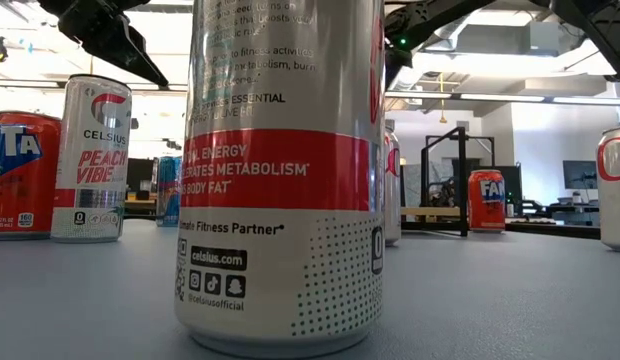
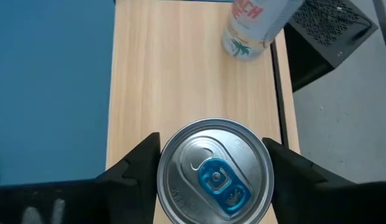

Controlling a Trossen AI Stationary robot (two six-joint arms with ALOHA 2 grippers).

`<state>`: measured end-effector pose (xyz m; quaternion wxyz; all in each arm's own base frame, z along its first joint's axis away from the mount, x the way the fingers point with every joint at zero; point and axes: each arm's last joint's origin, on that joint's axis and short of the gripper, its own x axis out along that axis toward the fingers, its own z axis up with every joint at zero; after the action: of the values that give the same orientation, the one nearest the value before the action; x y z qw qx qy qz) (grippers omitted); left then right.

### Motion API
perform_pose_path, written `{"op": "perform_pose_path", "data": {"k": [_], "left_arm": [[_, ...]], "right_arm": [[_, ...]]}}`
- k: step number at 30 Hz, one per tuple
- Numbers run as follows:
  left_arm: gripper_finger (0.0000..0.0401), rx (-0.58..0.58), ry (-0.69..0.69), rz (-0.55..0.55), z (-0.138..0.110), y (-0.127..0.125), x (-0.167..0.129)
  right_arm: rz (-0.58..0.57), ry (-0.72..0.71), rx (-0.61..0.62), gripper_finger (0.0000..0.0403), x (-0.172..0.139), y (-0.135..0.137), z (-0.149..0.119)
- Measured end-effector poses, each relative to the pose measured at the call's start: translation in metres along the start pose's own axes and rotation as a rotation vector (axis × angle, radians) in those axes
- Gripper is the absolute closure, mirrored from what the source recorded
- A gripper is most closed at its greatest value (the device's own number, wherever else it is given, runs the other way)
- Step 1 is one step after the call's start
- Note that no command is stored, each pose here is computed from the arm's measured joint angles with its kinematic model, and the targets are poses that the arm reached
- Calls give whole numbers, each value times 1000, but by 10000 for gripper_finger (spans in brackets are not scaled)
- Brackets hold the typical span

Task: Place canned beverage on shelf
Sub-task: Put the middle blue soda can on the shelf

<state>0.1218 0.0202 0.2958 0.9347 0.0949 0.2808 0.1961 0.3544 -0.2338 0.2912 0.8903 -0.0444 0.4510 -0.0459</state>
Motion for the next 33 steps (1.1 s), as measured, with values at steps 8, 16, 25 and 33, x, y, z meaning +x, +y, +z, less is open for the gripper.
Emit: {"op": "perform_pose_path", "data": {"k": [8,16,25,33], "left_arm": [[79,0,0,0,0,0,0],[79,0,1,0,0,0,0],[79,2,6,0,-1,0,0],[79,5,15,13,-5,-2,4]], "right_arm": [[4,-2,0,135,0,0,0],[-25,-52,-25,131,-2,-3,6],[13,-190,-136,131,-30,-5,31],[44,-221,-297,136,-67,-1,38]]}}
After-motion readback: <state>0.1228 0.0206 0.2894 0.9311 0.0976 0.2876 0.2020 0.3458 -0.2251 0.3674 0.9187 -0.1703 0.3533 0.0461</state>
